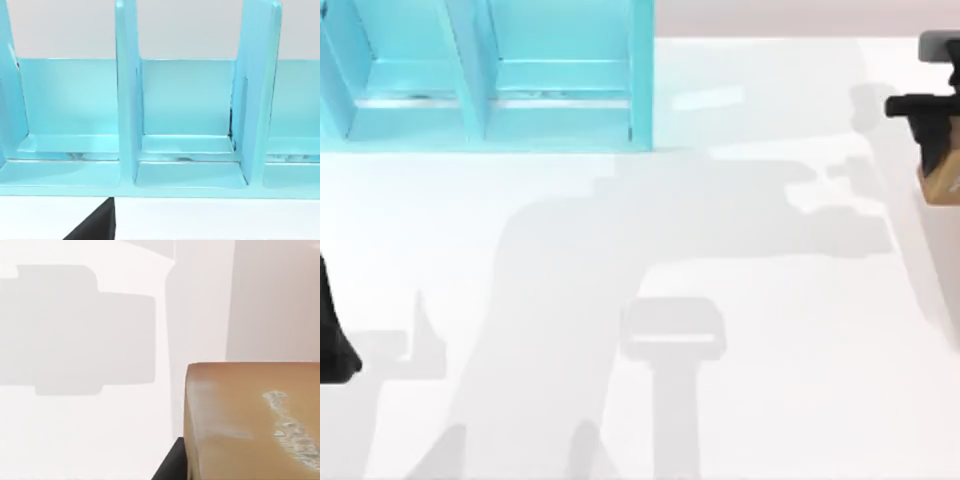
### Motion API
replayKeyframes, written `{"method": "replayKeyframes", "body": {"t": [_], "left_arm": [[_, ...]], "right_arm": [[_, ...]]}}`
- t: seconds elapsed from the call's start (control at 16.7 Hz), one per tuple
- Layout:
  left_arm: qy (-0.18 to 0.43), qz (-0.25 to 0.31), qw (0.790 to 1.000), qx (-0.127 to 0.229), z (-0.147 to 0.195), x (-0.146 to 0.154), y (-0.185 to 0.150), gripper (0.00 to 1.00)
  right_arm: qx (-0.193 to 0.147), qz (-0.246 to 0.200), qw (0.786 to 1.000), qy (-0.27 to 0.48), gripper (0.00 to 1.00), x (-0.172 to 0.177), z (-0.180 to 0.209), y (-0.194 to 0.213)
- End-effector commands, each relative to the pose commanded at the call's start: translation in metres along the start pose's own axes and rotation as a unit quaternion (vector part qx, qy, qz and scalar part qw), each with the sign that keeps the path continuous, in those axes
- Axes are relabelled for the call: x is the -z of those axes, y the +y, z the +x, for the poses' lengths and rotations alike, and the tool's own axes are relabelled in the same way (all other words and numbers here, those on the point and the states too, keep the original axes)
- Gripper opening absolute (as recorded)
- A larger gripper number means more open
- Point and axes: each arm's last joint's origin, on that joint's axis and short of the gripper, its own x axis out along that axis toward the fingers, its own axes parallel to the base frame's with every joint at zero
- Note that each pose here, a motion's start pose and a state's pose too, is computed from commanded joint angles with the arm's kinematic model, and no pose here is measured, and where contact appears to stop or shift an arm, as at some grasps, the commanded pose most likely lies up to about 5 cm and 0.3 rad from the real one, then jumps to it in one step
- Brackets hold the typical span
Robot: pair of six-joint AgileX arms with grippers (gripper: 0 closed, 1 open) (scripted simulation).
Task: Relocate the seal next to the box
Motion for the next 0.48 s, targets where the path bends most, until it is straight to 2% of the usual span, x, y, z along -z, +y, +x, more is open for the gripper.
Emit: {"method": "replayKeyframes", "body": {"t": [0.48], "left_arm": [[0.0, 0.0, 1.0, 0.0, 0.0, 0.0, 0.0, 1.0]], "right_arm": [[0.0, 0.0, 1.0, 0.0, 0.98, 0.0, 0.0, 0.0]]}}
